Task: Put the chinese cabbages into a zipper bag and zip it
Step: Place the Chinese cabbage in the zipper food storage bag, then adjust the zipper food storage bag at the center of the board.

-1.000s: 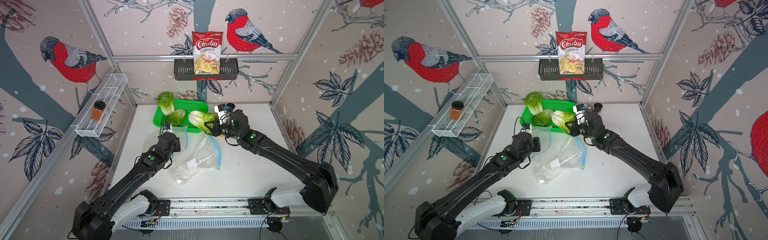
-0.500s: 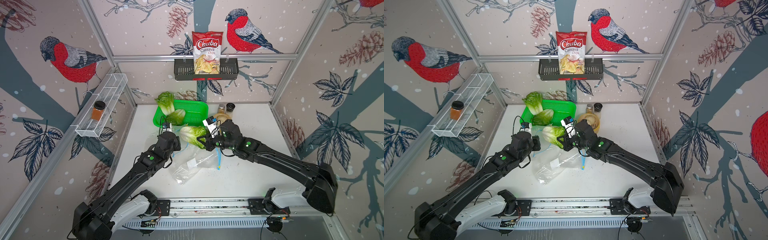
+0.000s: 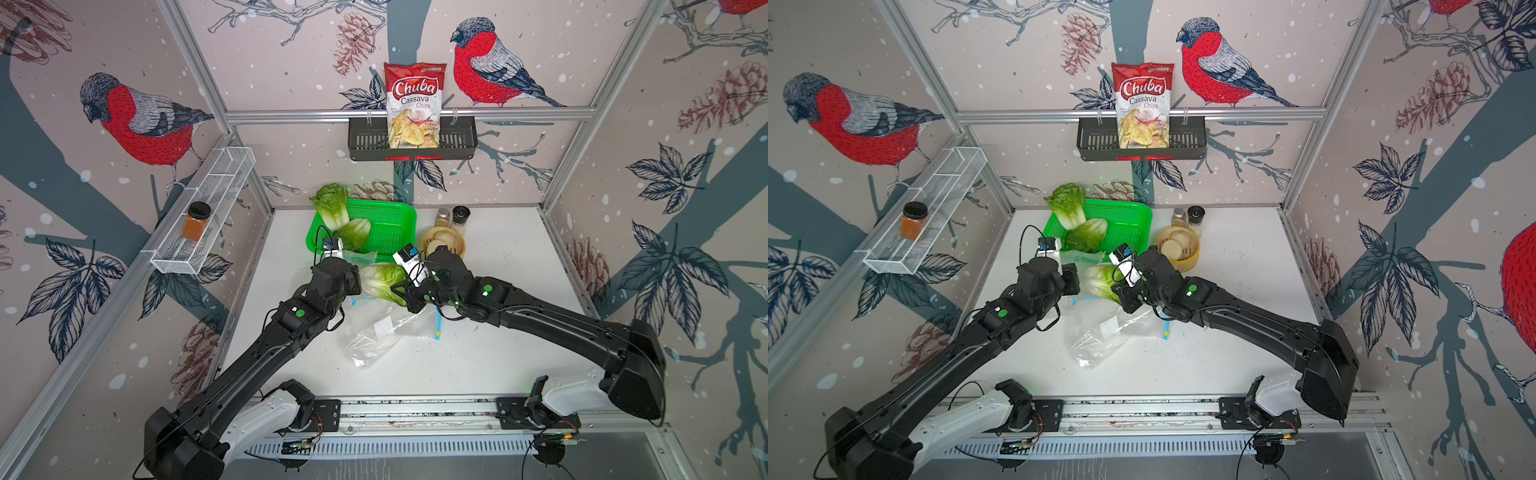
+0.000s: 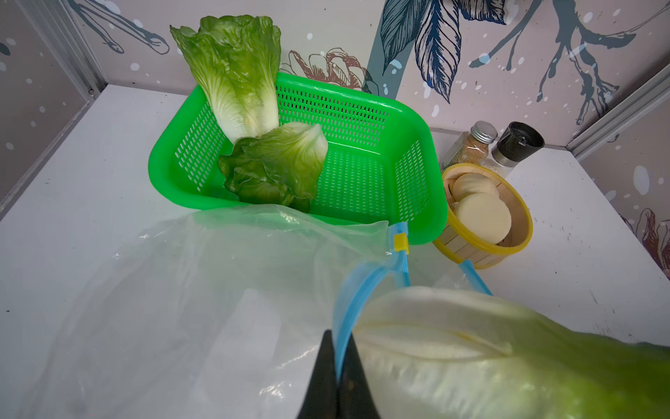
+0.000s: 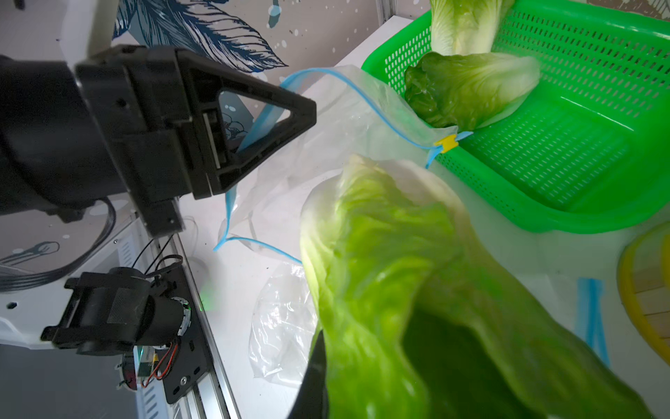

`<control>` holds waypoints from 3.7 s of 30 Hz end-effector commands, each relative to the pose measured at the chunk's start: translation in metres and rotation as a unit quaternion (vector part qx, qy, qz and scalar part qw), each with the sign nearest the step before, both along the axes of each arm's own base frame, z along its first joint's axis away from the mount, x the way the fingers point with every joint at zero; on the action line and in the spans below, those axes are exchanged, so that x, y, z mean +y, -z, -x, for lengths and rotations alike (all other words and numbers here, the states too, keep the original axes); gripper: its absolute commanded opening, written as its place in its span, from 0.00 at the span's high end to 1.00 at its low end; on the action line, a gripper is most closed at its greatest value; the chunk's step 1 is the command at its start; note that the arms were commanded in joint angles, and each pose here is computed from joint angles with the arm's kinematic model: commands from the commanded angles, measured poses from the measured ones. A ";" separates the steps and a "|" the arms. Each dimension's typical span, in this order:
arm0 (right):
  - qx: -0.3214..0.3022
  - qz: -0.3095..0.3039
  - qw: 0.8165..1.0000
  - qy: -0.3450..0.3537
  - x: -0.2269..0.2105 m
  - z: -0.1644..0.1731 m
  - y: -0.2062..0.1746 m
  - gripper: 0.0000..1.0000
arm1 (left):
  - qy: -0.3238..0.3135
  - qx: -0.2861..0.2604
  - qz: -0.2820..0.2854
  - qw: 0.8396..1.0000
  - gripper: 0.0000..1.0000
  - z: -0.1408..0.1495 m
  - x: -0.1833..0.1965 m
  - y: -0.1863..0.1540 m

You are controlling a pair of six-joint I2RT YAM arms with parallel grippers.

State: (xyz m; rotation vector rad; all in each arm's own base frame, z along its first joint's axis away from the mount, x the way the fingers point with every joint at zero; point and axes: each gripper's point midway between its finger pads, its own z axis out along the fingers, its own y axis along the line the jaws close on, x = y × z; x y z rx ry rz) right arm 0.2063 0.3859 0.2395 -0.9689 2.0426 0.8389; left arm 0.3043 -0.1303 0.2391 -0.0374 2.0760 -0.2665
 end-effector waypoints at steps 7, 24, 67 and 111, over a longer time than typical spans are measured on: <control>-0.063 -0.014 0.996 -0.055 0.027 0.011 -0.021 0.99 | 0.057 -0.018 0.011 0.998 0.97 0.009 -0.014 -0.008; -0.057 -0.040 0.992 -0.101 0.066 0.007 -0.013 0.97 | 0.078 -0.035 0.043 0.995 0.98 0.016 -0.020 -0.022; 0.174 -0.064 0.978 0.095 -0.006 -0.035 0.042 0.51 | -0.001 -0.050 0.086 0.995 0.98 0.002 -0.005 -0.027; 0.211 -0.120 0.969 0.038 0.055 -0.029 0.021 0.93 | -0.064 -0.075 0.051 0.994 0.97 0.013 0.030 -0.052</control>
